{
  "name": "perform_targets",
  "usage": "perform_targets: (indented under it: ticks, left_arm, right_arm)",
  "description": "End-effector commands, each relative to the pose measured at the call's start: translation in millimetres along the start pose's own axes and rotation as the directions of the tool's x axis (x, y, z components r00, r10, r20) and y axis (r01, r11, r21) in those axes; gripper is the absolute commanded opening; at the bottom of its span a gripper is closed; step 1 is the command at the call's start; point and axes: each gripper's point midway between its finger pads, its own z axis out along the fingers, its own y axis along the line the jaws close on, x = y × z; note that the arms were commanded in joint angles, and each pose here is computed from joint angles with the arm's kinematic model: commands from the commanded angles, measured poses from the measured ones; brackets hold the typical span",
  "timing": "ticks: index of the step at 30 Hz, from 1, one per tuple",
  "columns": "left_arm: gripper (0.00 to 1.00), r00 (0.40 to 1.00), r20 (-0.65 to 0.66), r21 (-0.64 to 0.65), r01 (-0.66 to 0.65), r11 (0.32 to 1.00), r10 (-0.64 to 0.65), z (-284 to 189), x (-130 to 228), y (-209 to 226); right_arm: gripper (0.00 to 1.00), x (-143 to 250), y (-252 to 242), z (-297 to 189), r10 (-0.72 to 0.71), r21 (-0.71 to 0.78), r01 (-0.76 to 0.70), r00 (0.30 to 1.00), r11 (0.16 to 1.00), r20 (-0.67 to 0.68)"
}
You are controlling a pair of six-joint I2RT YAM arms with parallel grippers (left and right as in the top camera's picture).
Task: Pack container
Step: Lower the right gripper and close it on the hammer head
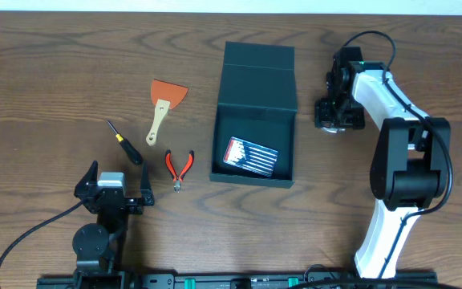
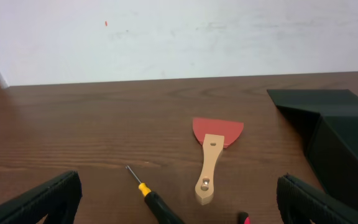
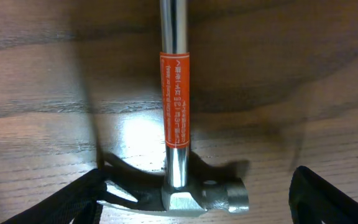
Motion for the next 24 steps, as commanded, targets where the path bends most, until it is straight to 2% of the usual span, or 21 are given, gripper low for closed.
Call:
perform_targets:
  ticks: [1,16,24]
  left_arm:
    - [0.99,0.999,-0.036,0.011,-0.013,1.0,0.014,2,15,-2]
    - [0.99,0.999,-0.036,0.011,-0.013,1.0,0.014,2,15,-2]
    - [0.99,0.999,-0.036,0.011,-0.013,1.0,0.014,2,15,-2]
  right_arm:
    - [0.75,-4,1,1,-0.018,0.016,0.018,1.0,1.0,0.007]
    - [0.75,2,3,23,-0.017,0.024,0.018,0.999,1.0,-0.039]
    - [0.75,-1,20,25,-0.053,0.011,0.053,0.998,0.999,-0.019]
